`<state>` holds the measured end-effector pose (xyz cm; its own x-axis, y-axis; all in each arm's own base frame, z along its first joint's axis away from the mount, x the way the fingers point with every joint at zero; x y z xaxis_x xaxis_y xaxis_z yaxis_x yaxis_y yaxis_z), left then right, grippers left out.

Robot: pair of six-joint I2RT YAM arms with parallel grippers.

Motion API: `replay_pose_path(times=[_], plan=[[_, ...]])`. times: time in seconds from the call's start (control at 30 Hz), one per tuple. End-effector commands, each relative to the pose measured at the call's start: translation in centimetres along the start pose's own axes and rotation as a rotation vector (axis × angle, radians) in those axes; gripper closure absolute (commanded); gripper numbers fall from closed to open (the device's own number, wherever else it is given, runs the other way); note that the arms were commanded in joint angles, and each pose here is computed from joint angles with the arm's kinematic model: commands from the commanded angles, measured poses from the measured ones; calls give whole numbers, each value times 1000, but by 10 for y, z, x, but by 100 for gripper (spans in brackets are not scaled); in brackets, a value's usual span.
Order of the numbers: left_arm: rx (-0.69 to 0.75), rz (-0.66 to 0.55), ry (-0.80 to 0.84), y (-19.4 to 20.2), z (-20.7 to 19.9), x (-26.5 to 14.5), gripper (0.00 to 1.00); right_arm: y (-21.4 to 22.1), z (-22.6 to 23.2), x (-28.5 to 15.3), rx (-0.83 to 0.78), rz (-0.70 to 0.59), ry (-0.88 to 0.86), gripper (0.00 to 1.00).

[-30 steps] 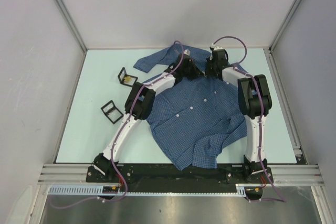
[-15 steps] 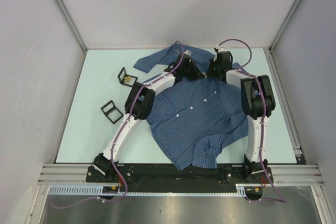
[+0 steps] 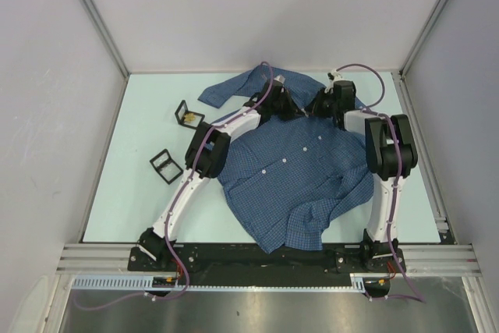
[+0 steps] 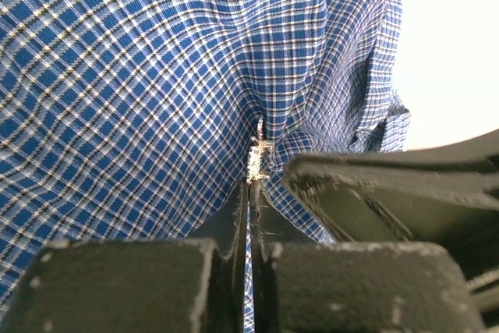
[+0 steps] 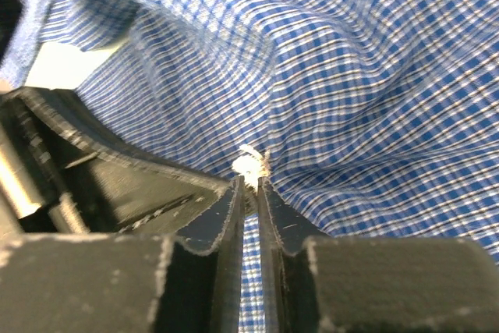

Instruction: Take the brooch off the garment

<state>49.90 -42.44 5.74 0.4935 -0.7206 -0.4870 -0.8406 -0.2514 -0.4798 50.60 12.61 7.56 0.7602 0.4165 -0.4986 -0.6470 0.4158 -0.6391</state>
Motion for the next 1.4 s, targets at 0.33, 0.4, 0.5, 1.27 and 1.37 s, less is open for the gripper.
replay_pose_path(times=[0.33, 0.4, 0.5, 1.27, 1.37], plan=[[-1, -52, 95, -22, -53, -25, 100, -28, 10, -20, -66, -127, 30, 92], [-2, -56, 100, -22, -54, -24, 100, -24, 5, -16, -76, -112, 71, 96], [-8, -63, 97, -25, -53, -24, 100, -18, 2, -6, -89, -78, 97, 99], [-27, -62, 98, -24, -48, -20, 100, -22, 11, -5, -54, -69, 49, 99], [-31, -60, 97, -24, -45, -19, 100, -26, 16, -12, -48, -88, 22, 95]])
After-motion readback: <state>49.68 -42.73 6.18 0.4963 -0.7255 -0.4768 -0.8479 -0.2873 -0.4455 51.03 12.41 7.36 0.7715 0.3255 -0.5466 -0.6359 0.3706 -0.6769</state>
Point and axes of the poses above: each gripper's point midway between its finger pads, its own x axis out along the fingers, its own z axis along the line the jaws close on, y = z × x, the point moved 5 cm from there along -x, back along the fingers, and after that the axes turned 8 degrees about x, right-handed, at the moved point
